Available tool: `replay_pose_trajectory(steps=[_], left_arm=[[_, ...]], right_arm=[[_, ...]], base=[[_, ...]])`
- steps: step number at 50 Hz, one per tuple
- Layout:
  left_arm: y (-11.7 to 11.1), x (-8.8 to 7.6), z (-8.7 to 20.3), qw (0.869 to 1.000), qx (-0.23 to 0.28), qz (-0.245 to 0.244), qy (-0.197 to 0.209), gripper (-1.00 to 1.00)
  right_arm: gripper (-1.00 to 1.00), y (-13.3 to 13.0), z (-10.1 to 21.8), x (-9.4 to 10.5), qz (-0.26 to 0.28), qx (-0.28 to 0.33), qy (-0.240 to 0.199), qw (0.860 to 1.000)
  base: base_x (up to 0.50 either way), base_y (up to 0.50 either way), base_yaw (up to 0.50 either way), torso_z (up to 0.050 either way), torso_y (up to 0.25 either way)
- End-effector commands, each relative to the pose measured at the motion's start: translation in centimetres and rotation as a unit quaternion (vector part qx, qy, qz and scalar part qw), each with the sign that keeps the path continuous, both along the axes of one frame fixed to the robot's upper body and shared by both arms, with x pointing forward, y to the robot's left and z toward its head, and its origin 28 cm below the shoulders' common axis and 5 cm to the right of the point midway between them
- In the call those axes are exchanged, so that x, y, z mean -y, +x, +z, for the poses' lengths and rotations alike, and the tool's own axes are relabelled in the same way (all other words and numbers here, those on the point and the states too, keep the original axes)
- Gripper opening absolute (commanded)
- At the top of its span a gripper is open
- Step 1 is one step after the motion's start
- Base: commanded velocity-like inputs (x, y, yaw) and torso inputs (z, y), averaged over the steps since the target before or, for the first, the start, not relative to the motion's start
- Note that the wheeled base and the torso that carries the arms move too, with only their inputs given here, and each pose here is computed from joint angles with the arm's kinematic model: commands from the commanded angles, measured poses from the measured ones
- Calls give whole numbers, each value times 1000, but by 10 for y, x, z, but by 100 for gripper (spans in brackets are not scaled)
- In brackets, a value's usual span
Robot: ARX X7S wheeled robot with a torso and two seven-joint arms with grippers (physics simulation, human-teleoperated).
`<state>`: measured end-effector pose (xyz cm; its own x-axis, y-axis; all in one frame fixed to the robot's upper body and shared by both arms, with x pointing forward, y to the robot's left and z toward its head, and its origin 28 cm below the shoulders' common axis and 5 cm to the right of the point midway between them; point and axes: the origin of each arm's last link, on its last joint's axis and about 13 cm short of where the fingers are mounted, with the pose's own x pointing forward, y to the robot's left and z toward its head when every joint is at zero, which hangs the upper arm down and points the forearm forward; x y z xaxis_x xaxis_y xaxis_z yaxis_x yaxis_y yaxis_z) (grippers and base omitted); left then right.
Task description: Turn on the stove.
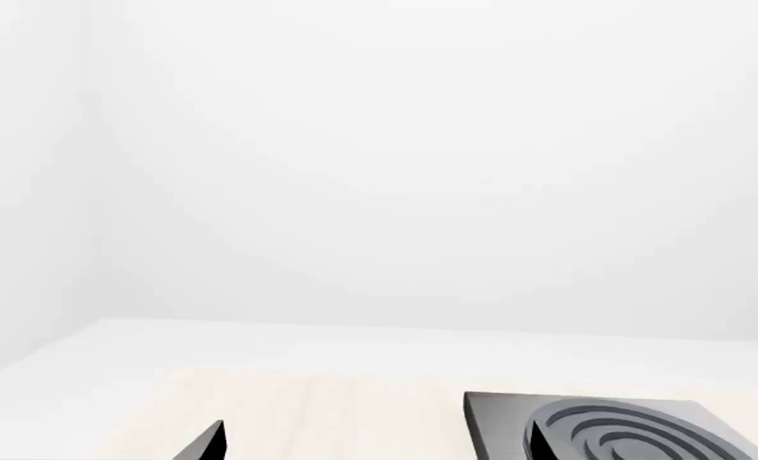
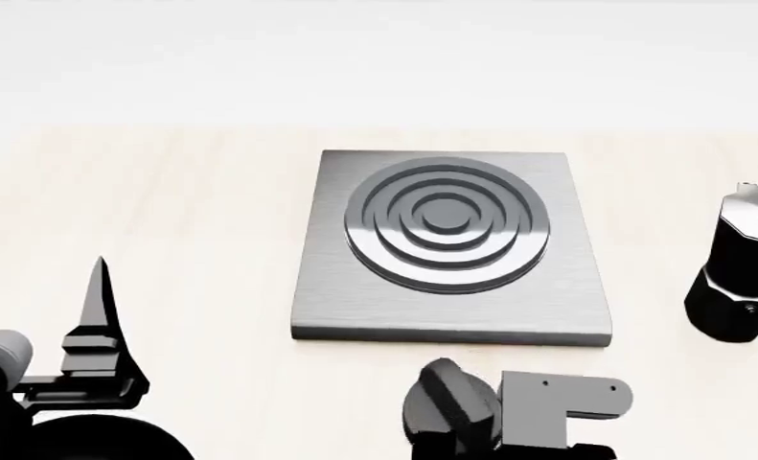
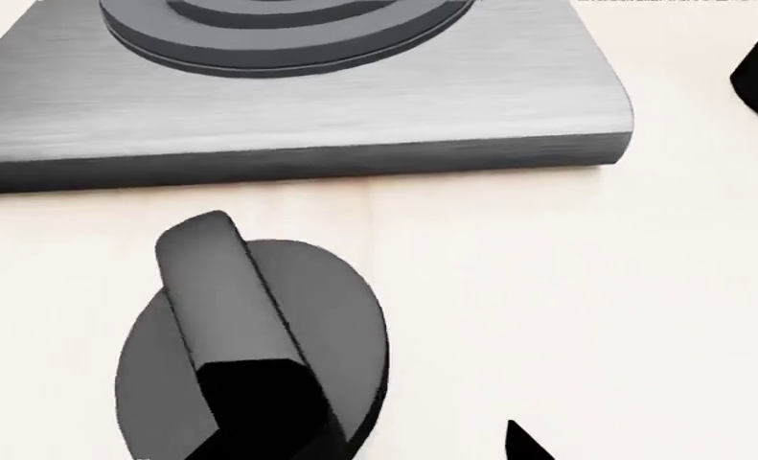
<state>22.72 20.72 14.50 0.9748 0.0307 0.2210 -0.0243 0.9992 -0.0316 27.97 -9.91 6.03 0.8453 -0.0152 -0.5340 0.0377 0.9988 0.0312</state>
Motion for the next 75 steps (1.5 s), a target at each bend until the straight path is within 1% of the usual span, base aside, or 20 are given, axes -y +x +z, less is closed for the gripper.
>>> replay_pose_trajectory(steps=[1,10,13,22,28,29,42,45,49,75], left_arm=[[0,0,0,1000,0,0,0,100],[0,0,0,1000,-1,0,1,100],[0,1,0,1000,-1,0,1,100],[-1,0,-1,1000,-1,0,1,100],[0,1,-1,1000,-1,0,2,100],[0,1,0,1000,-1,0,2,100],[0,0,-1,1000,0,0,2,100],[0,0,6,1000,0,0,1,100],[0,0,7,1000,0,0,1,100],[0,1,6,1000,0,-1,3,100]], right_arm=[[100,-11,-3,14,-35,-12,-27,999],[100,-14,-2,20,-61,-3,-33,998],[100,-14,-1,23,-80,5,-41,996],[100,-14,3,29,-124,29,-47,991],[100,-15,5,31,-144,44,-64,987],[100,-16,6,31,-143,44,-60,987],[100,-20,16,29,-139,68,-71,985],[100,-22,20,27,-136,76,-75,985],[100,-24,24,26,-133,85,-80,984],[100,-37,55,15,-118,159,-112,974]], base=[[0,0,0,0,0],[0,0,0,0,0],[0,0,0,0,0],[0,0,0,0,0],[0,0,0,0,0],[0,0,0,0,0],[0,0,0,0,0],[0,0,0,0,0],[0,0,0,0,0],[0,0,0,0,0]])
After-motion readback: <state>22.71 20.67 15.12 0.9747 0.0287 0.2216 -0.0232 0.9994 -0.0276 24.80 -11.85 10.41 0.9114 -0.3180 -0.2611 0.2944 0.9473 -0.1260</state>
